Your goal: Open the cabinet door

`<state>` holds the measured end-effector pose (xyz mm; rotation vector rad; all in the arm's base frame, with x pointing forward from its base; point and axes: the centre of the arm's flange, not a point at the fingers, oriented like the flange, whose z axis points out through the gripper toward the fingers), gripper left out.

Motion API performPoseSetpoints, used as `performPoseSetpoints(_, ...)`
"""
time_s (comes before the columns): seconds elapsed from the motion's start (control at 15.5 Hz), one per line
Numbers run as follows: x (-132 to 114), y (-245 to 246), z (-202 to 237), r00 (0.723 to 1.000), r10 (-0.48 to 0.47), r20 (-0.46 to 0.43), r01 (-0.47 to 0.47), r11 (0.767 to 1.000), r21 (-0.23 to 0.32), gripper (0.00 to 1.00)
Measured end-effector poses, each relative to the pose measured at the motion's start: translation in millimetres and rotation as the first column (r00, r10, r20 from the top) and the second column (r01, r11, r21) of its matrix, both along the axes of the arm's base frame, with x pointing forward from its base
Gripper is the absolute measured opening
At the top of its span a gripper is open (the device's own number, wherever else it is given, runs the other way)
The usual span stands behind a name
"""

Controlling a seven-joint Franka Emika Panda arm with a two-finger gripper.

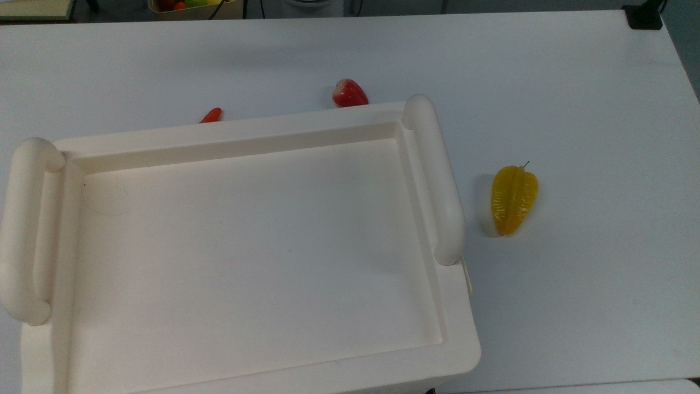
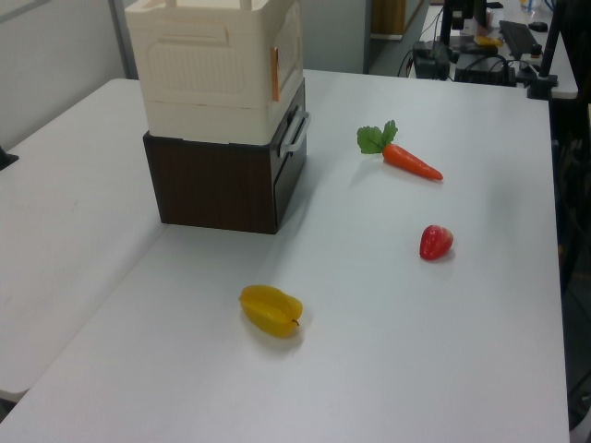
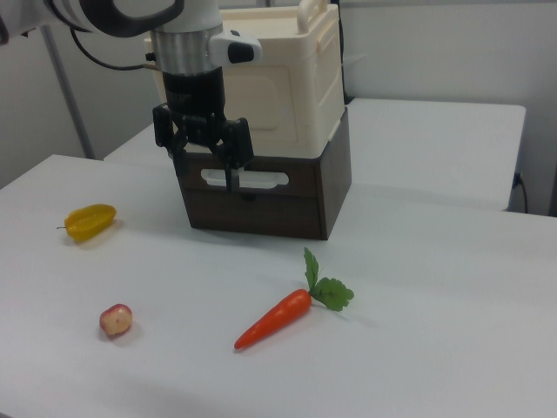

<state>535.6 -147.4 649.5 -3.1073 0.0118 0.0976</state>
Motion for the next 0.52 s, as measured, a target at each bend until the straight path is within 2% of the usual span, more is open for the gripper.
performPoseSetpoints(0.52, 0.1, 0.4, 0.0, 1.000, 0.022, 0.001, -0.022, 1.000, 0.003, 1.00)
